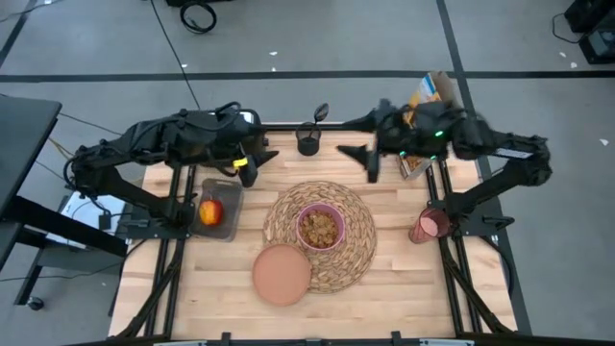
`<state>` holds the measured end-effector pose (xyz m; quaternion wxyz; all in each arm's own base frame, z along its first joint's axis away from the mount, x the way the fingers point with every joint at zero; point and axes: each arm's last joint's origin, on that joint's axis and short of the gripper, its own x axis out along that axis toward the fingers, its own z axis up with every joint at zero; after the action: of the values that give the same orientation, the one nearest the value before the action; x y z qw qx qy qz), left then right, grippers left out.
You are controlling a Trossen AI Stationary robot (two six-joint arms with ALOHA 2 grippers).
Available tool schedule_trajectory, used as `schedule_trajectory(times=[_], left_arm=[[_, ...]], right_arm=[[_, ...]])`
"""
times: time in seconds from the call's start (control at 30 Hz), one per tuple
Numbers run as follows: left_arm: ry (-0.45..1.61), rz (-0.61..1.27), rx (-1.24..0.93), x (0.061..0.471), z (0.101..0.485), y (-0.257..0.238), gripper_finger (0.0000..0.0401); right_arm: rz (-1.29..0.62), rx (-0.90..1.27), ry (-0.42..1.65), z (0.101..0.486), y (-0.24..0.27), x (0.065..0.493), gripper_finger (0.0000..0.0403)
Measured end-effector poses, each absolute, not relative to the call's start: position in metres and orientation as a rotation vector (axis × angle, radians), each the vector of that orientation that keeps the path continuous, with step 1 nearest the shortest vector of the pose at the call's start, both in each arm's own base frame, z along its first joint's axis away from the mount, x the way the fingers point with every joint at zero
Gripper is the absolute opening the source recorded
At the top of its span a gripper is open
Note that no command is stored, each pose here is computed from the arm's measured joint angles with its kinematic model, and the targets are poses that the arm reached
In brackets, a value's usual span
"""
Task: Arrange a breakfast setting
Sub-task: Put the black spoon to the right of the pink bowl
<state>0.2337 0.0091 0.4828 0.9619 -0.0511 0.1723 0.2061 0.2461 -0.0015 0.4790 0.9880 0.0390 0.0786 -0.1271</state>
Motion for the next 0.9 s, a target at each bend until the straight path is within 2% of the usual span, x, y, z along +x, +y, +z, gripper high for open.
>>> schedule_trajectory(times=[0.33, 0.43, 0.6, 0.9], left_arm=[[0.304, 0.412, -0.045, 0.205, 0.496, 0.012, 0.0314], [0.285, 0.411, -0.047, 0.195, 0.501, 0.012, 0.0314], [0.301, 0.400, -0.067, 0.186, 0.500, 0.010, 0.0314], [0.320, 0.381, -0.145, 0.184, 0.497, 0.004, 0.0314]], right_arm=[[-0.467, 0.108, 0.268, 0.425, -0.004, 0.329, 0.0287], [-0.558, 0.183, 0.286, 0.403, -0.012, 0.352, 0.0287], [-0.715, 0.402, 0.280, 0.368, -0.045, 0.379, 0.0287], [-1.027, 0.666, 0.275, 0.310, -0.118, 0.396, 0.0287]])
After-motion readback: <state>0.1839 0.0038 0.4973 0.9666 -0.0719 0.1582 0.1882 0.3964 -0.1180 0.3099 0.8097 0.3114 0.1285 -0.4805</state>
